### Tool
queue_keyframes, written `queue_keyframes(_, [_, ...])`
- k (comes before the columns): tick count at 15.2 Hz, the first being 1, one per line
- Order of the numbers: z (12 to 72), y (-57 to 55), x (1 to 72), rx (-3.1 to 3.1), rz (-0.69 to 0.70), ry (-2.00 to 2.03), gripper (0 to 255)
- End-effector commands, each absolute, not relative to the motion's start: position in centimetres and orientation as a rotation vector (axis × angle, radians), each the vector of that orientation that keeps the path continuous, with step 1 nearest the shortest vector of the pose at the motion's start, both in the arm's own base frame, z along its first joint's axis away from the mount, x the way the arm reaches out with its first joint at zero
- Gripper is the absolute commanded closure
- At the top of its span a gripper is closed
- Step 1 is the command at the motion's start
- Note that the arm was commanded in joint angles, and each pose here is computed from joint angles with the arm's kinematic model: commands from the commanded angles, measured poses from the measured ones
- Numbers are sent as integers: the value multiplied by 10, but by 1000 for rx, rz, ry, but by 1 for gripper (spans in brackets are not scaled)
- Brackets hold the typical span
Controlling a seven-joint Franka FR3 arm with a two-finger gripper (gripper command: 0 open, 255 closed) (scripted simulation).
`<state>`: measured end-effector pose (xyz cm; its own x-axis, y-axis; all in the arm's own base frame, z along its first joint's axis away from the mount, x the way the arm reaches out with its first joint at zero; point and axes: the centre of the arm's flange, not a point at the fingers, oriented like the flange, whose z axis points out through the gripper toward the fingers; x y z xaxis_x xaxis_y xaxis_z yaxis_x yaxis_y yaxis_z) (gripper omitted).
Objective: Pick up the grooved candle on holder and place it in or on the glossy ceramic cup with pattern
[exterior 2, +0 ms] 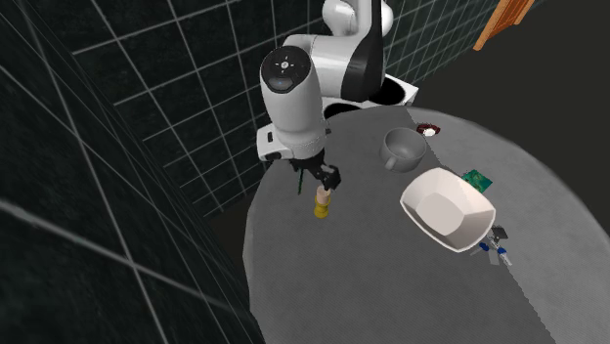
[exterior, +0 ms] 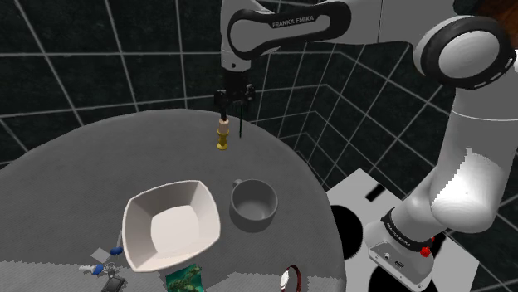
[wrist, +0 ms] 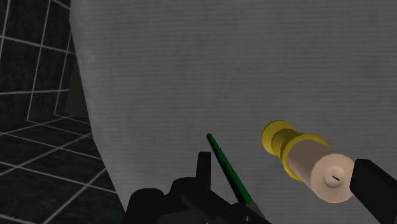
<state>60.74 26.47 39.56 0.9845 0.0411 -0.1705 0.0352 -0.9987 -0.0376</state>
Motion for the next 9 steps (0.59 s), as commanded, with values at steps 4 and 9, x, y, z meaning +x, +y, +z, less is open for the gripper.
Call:
queue_keyframes(4, [374,301,640,-3070,301,-88,0])
queue_keyframes(9, [348,303,635,-3070,301,-88,0])
